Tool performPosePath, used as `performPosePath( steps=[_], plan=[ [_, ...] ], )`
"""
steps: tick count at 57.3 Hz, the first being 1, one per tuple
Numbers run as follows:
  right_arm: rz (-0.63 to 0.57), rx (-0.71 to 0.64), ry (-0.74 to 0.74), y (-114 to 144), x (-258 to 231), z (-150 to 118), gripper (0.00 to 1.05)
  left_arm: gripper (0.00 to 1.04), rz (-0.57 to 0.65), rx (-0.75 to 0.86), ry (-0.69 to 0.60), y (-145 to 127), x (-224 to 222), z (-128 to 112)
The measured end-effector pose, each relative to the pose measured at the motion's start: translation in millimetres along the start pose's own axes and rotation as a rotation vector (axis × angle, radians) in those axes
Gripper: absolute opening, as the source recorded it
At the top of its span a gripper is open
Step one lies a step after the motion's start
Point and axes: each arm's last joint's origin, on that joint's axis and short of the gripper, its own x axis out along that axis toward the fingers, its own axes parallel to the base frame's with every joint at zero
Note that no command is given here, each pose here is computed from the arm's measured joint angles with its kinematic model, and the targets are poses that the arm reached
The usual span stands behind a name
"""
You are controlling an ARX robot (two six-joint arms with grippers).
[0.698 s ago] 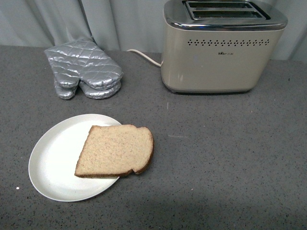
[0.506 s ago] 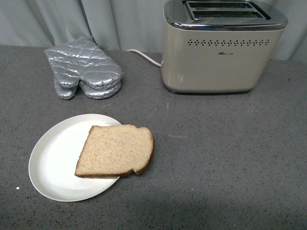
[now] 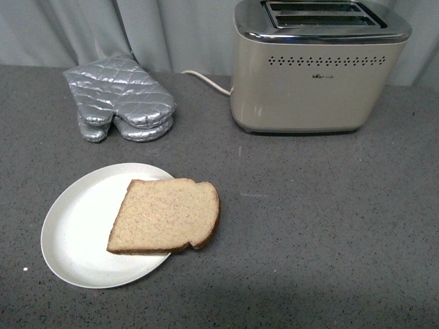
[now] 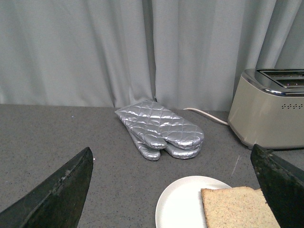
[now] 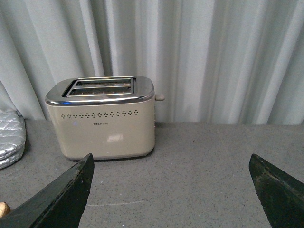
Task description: Put bread into toaster
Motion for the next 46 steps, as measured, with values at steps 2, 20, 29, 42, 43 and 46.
performPosePath(
  steps=[2,20,29,42,43,46],
  plan=[
    [0.000,0.000,0.000,0,0,0,0.95,0.98,0.012,-0.008,0.006,0,0,0],
    [0.000,0.000,0.000,0,0,0,0.95,0.98,0.253,-0.246,0.328,8,43,2],
    [0.000,0.000,0.000,0,0,0,0.95,0.98,0.184,-0.284,0.429,13,85,-7],
    [0.000,0.000,0.000,0,0,0,0.95,0.98,0.095,-0.283,0.720,22,140,-47],
    [0.000,0.000,0.000,0,0,0,0.95,0.98,0.089,-0.290,0.742,24,145,-51],
    [0.000,0.000,0.000,0,0,0,0.95,0.98,0.066,-0.296,0.789,28,152,-59]
  ],
)
